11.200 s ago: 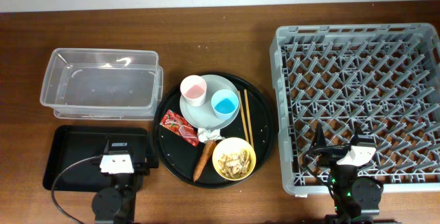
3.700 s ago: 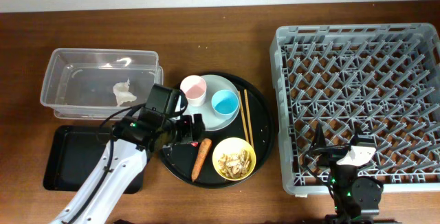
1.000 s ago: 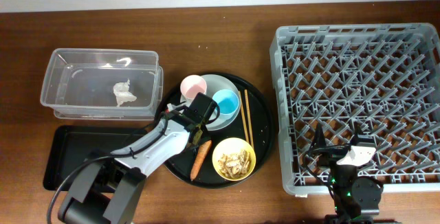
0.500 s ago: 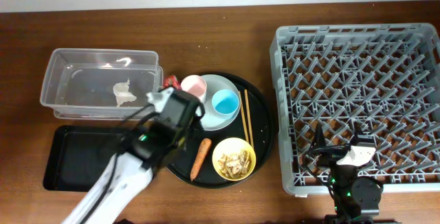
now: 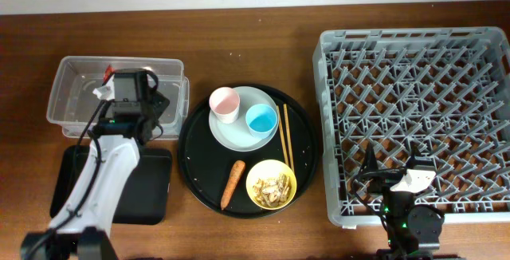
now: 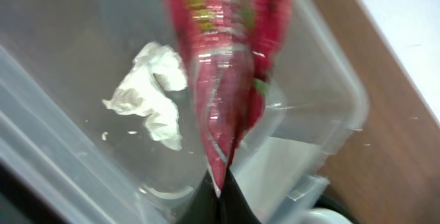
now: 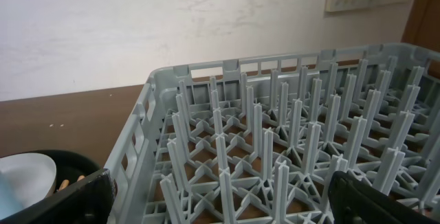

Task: Sort waste into correct bins and load items into the dishwasher rack
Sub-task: 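Drop the red wrapper into the clear plastic bin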

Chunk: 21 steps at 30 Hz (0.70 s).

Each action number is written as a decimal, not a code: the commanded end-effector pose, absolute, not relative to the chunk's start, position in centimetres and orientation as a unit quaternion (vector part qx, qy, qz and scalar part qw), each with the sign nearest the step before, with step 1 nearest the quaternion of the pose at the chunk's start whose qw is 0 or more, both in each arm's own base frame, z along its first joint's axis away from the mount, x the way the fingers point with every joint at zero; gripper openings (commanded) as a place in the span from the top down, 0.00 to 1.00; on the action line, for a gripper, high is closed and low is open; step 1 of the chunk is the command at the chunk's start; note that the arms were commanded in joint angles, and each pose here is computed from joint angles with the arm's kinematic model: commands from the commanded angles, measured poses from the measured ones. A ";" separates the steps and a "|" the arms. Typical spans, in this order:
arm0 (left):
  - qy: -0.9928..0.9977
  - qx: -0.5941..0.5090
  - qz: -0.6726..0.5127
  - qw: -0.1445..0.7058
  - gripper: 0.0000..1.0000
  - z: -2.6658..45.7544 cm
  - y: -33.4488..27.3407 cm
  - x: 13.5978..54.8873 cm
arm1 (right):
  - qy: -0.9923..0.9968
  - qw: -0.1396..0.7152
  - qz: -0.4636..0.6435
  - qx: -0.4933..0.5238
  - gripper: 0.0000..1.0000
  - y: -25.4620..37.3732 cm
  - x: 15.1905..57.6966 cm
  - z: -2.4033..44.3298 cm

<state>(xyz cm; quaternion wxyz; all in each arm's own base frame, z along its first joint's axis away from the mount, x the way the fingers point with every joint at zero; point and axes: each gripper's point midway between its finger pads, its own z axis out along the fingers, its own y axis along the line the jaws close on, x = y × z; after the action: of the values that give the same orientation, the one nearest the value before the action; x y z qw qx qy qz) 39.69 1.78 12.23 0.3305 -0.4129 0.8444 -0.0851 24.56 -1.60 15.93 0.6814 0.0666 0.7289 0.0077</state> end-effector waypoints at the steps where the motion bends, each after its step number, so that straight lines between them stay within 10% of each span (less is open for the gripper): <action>1: 0.845 -0.414 -0.124 0.316 0.65 11.7 2.2 40.5 | 0.729 0.680 0.008 0.071 0.02 -1.7 24.5 15.7; 3: 0.856 -0.366 -0.150 0.333 0.39 12.8 1.4 41.3 | 0.729 0.680 0.008 0.071 0.02 -1.7 24.5 15.7; 7: 0.863 -0.286 -0.223 0.350 0.35 15.7 -1.6 41.8 | 0.729 0.680 0.008 0.071 0.02 -1.7 24.5 15.7; 21: 0.981 -0.051 -0.123 0.141 0.60 12.1 -13.3 25.9 | 0.729 0.681 0.008 0.071 0.02 -1.7 24.5 15.7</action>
<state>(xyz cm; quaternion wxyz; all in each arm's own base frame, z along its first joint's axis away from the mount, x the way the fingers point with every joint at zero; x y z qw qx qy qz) 27.52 -13.14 13.80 0.1440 -0.1015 0.9608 -0.2141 24.55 -1.61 15.95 0.6818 0.0667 0.7285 0.0076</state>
